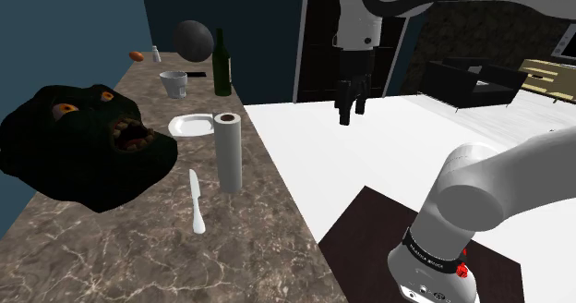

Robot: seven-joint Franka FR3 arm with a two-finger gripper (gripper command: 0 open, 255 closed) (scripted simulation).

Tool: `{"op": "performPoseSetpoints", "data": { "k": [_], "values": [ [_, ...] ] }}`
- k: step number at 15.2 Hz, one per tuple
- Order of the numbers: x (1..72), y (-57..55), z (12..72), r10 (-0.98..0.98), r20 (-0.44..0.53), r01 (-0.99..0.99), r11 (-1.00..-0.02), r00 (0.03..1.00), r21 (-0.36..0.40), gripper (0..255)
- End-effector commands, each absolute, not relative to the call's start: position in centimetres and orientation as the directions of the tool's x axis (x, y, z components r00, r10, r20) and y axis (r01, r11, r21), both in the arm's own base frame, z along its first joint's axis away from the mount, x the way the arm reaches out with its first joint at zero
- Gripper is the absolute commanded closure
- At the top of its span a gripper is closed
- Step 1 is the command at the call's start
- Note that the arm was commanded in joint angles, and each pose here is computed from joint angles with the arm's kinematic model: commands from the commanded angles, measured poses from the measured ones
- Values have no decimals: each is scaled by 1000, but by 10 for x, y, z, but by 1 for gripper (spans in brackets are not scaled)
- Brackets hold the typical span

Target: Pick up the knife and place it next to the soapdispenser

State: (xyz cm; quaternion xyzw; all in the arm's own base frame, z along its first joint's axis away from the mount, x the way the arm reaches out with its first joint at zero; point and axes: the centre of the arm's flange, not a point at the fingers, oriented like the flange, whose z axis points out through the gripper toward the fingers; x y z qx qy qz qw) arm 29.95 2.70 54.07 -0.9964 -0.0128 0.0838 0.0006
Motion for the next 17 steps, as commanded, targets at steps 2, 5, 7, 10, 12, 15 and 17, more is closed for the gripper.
{"op": "performPoseSetpoints", "data": {
  "k": [2,5,7,10,12,15,17],
  "values": [
    [304,37,535,8,-167,7,-1000,986,-7,0],
    [319,66,518,-46,-168,-50,-999,985,-19,0],
    [330,85,506,-81,-169,-87,-996,982,-27,0],
    [347,113,490,-135,-171,-143,-989,976,-38,0],
    [360,132,479,-170,-173,-180,-983,970,-46,0],
    [380,158,463,-222,-176,-235,-970,959,-57,0],
    [394,175,452,-257,-178,-271,-960,950,-64,0]
  ]
}}
